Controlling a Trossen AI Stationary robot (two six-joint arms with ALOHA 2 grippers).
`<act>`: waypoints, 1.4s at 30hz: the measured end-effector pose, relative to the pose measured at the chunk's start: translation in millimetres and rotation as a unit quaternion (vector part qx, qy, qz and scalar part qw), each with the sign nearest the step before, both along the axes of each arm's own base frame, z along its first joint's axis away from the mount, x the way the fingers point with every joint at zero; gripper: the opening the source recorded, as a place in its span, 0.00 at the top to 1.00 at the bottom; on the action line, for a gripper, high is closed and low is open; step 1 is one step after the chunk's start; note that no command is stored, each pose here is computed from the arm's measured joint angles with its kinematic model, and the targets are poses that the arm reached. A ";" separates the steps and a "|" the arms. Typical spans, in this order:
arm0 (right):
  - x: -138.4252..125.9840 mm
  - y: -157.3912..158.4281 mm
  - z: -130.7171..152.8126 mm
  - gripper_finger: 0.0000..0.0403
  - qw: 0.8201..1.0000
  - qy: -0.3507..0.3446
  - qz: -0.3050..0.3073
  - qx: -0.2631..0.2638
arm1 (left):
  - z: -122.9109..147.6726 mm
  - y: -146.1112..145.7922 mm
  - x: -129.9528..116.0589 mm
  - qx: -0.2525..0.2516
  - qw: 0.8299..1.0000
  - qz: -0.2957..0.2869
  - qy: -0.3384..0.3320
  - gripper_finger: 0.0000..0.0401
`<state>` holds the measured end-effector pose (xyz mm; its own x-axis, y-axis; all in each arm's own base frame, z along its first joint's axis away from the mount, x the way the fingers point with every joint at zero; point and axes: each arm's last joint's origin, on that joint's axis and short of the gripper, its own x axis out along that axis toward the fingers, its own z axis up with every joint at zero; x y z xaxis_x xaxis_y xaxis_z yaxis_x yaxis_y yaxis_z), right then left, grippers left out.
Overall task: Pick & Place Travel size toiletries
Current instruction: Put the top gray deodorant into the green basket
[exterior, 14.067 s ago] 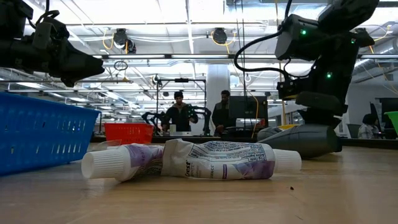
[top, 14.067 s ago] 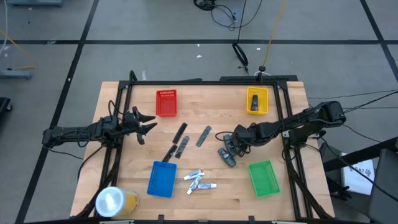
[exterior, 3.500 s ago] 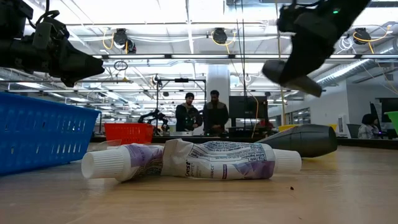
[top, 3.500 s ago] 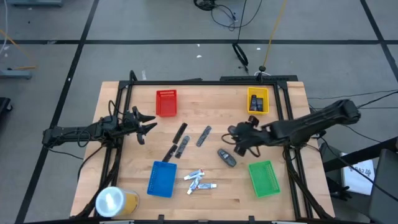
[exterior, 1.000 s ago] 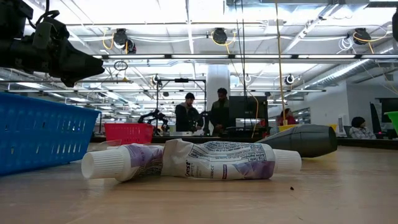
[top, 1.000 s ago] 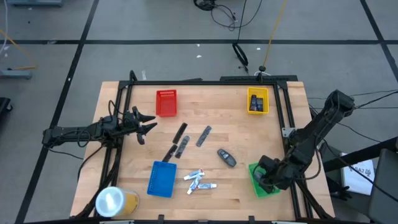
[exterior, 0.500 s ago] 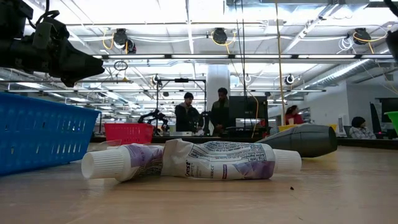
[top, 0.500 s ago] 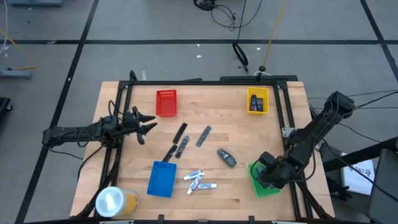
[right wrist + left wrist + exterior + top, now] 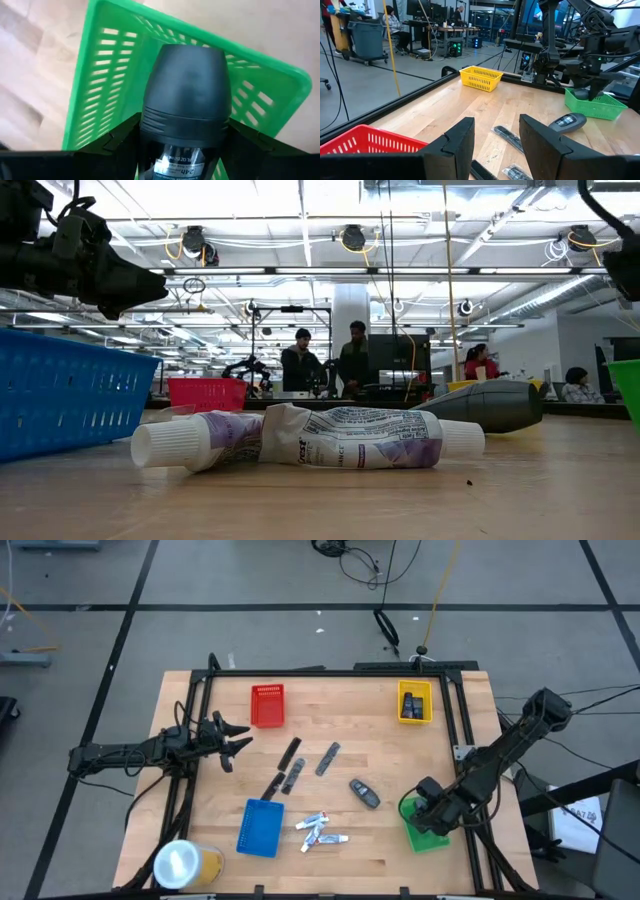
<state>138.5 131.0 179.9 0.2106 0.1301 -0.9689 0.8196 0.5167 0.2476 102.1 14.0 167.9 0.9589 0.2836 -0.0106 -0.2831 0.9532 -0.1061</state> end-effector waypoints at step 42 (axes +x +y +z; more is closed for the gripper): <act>10.3 -25.6 -1.7 0.44 0.998 0.006 -0.020 -0.067 | 0.0 0.0 0.0 0.000 1.000 0.000 0.000 0.62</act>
<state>148.8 105.4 178.2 0.2004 -0.0083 -0.9797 0.8427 0.5115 0.1680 102.1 14.0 167.9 0.9589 0.2837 -0.0105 -0.2832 0.9532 -0.1061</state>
